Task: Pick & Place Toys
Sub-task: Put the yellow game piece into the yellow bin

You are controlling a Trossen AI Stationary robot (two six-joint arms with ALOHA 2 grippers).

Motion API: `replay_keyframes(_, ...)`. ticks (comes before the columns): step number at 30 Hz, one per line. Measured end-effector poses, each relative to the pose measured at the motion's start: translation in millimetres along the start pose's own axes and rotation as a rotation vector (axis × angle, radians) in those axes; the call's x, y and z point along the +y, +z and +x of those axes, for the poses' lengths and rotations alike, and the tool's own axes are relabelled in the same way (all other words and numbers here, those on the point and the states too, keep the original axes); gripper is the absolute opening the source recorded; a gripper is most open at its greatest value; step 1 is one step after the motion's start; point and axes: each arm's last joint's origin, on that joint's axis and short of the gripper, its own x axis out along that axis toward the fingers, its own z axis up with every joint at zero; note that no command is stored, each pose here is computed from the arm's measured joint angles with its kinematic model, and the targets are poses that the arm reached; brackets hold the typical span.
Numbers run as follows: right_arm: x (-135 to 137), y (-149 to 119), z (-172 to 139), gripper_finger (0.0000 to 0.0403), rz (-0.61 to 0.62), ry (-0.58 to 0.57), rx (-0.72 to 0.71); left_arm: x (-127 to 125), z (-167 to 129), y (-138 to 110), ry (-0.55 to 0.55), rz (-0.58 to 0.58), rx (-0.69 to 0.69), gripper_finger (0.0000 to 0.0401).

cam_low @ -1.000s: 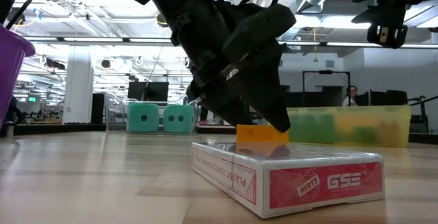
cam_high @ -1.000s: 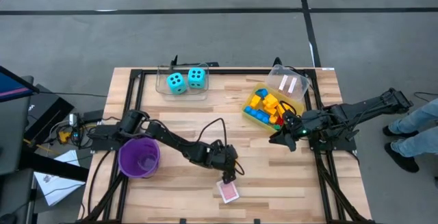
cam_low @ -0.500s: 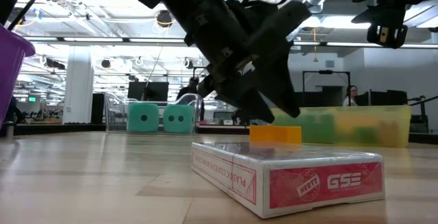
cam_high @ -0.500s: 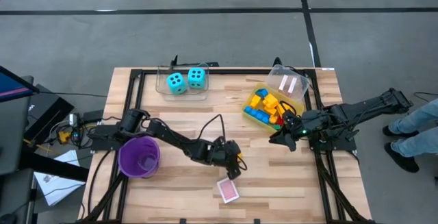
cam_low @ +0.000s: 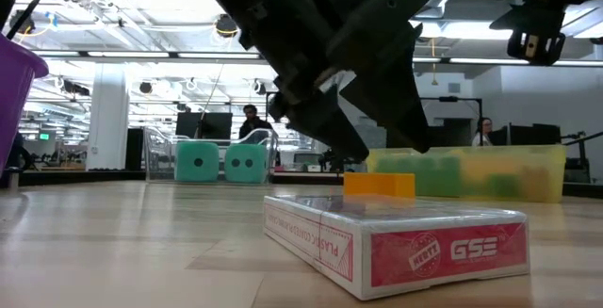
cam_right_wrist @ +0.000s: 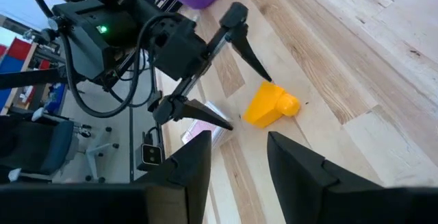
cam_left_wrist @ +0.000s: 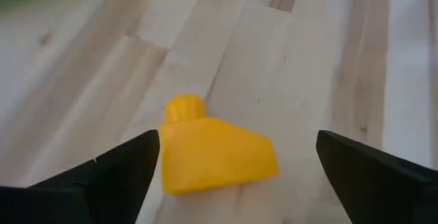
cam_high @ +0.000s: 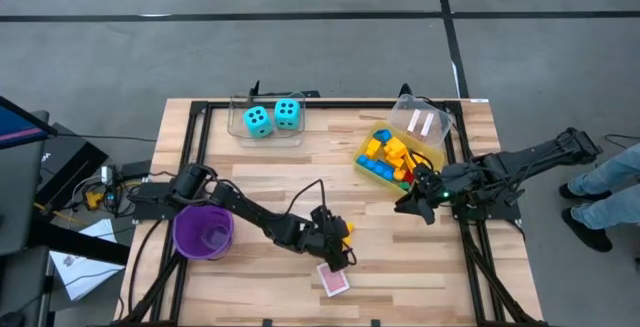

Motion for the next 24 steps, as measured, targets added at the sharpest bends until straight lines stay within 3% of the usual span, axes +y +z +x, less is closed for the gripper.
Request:
replay_keyframes(9,-1,0,0,0.0136,0.000,-0.011,0.004,3,10,-11,0.051,0.073,0.011,0.0390)
replay_keyframes(14,-2,-1,0,0.0136,0.000,-0.016,0.008,2,27,-26,0.049,0.009,0.038,0.0398)
replay_keyframes(24,-2,-1,0,0.0136,0.007,-0.020,0.010,6,30,-25,0.079,-0.021,0.018,0.0353)
